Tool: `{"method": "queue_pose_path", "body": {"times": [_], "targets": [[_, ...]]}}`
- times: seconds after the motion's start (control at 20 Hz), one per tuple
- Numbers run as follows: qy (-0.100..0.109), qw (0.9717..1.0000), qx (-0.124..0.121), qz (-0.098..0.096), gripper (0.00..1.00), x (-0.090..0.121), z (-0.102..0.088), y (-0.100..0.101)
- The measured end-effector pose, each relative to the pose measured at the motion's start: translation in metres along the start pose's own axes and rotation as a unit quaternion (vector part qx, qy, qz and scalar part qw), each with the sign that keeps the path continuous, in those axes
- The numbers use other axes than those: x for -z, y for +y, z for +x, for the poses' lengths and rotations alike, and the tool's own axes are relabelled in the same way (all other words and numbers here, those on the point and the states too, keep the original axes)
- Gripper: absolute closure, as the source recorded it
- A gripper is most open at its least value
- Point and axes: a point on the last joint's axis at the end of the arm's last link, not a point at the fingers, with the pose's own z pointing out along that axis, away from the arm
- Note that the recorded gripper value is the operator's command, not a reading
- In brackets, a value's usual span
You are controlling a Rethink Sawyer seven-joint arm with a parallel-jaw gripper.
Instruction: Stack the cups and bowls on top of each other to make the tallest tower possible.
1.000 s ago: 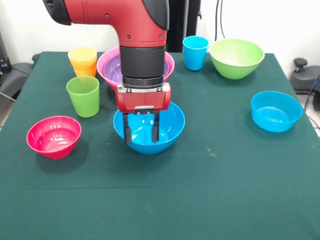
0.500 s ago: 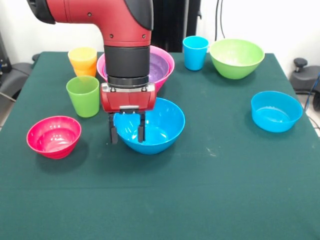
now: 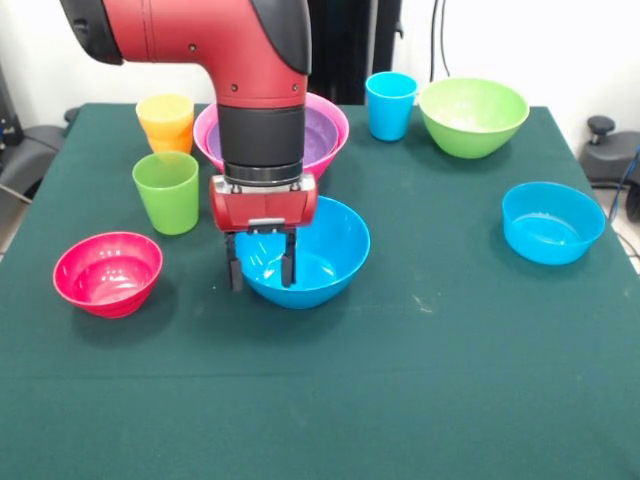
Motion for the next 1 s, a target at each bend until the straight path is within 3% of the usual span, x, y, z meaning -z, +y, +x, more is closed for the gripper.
{"method": "queue_pose_path", "body": {"times": [0.15, 0.6, 0.65, 1.0], "targets": [[0.004, 0.9999, 0.013, -0.003, 0.00, -0.007, 0.009, 0.004], [0.004, 0.9997, 0.024, -0.010, 0.00, -0.012, 0.013, 0.012], [0.004, 0.9996, 0.027, -0.011, 1.00, -0.012, 0.013, 0.014], [-0.001, 0.9995, 0.030, -0.013, 1.00, -0.008, 0.008, 0.018]]}}
